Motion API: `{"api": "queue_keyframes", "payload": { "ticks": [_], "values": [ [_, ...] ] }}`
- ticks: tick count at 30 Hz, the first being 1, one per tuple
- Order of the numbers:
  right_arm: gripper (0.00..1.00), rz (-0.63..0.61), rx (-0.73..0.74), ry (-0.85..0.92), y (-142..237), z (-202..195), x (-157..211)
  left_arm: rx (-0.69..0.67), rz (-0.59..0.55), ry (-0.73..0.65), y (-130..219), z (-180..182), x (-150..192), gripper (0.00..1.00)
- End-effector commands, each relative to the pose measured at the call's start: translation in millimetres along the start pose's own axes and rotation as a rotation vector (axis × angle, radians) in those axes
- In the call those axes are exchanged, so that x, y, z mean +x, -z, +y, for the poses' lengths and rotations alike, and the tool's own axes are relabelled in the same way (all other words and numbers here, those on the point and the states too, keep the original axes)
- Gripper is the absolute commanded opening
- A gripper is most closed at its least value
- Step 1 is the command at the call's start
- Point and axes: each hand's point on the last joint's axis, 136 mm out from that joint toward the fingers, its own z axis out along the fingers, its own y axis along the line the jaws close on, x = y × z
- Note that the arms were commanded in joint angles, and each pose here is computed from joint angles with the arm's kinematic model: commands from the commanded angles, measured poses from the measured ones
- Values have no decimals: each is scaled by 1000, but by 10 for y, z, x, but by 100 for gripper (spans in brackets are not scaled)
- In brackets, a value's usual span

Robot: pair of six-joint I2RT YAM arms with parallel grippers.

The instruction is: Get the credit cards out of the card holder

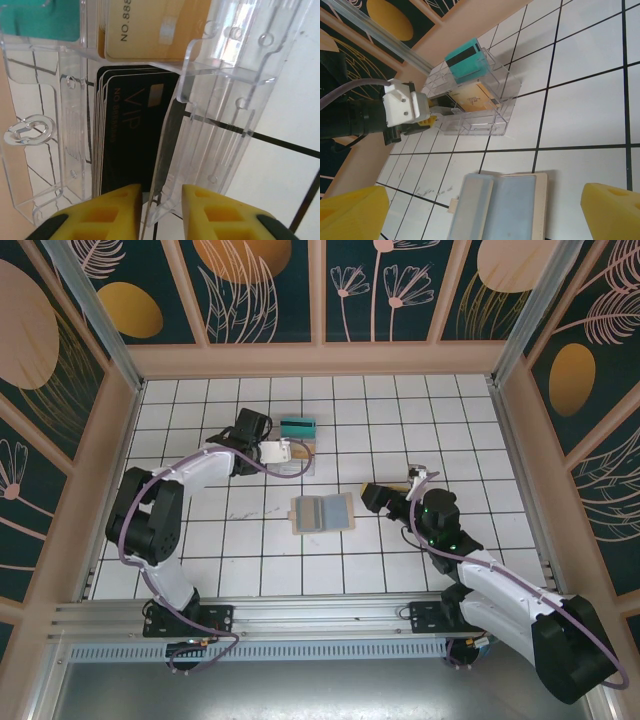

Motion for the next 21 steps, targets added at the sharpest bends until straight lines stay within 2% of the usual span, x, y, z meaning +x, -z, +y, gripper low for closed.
{"api": "queue_keyframes", "payload": {
  "ticks": [1,7,12,16,17,18,19,20,21],
  "values": [
    [99,-22,-46,8,-12,156,-124,-64,6,52,17,215,-50,35],
    [99,-20,-49,9,-13,163,-125,-145,-21,154,109,492,-135,41],
    [99,-19,-45,10,-14,157,-123,-148,-60,194,203,535,-195,44],
    [99,-18,-43,10,-14,152,-121,-187,-127,312,431,647,-246,52],
    [99,-18,-43,9,-14,152,-121,-211,-145,366,516,717,-250,57],
    [99,-19,-41,9,-15,149,-124,-234,-167,437,603,790,-259,69],
    [99,-19,-38,8,-15,143,-122,-251,-189,514,684,853,-259,89],
    [99,-20,-38,8,-14,145,-125,-263,-209,574,756,898,-264,98],
    [99,-19,-37,9,-16,145,-126,-280,-235,639,839,947,-265,99]
  ]
}}
